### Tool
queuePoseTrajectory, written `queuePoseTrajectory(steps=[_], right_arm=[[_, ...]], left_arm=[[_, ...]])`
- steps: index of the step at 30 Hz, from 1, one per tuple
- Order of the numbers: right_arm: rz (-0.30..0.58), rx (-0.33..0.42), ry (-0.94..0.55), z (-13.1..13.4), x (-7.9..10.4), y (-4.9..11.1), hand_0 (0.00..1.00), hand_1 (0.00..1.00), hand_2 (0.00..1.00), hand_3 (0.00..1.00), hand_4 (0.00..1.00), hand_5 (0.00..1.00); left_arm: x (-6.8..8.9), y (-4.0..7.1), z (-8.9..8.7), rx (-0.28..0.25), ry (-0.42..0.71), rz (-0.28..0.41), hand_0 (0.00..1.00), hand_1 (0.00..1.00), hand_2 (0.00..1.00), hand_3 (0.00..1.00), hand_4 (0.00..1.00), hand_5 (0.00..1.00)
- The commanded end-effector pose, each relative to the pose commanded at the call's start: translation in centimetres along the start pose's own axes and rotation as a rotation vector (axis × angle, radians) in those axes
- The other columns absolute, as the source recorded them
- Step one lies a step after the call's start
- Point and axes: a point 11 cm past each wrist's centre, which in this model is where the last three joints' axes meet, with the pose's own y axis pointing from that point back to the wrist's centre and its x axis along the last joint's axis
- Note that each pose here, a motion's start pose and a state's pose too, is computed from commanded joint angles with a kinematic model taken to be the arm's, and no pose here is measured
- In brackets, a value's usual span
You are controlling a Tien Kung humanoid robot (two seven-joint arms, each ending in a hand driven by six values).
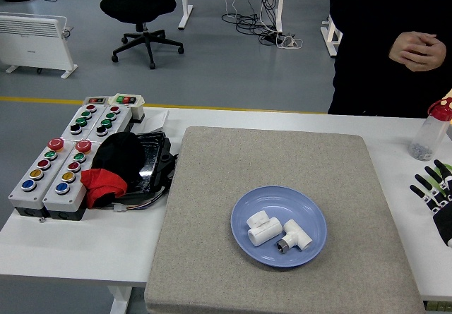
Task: Pick pipe place plate twice
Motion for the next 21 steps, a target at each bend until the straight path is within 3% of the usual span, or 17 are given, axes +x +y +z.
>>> queuePoseTrajectory(steps=[21], right_arm=[[-0.009,0.05,-0.04,-0.1,0.25,-0.19,0.779,0.758,0.839,0.839,0.539,0.673]], left_arm=[[-0.23,0.13,0.45,-0.006,0.008,-0.005,0.712,0.755,0.718,0.66,0.403,0.998]])
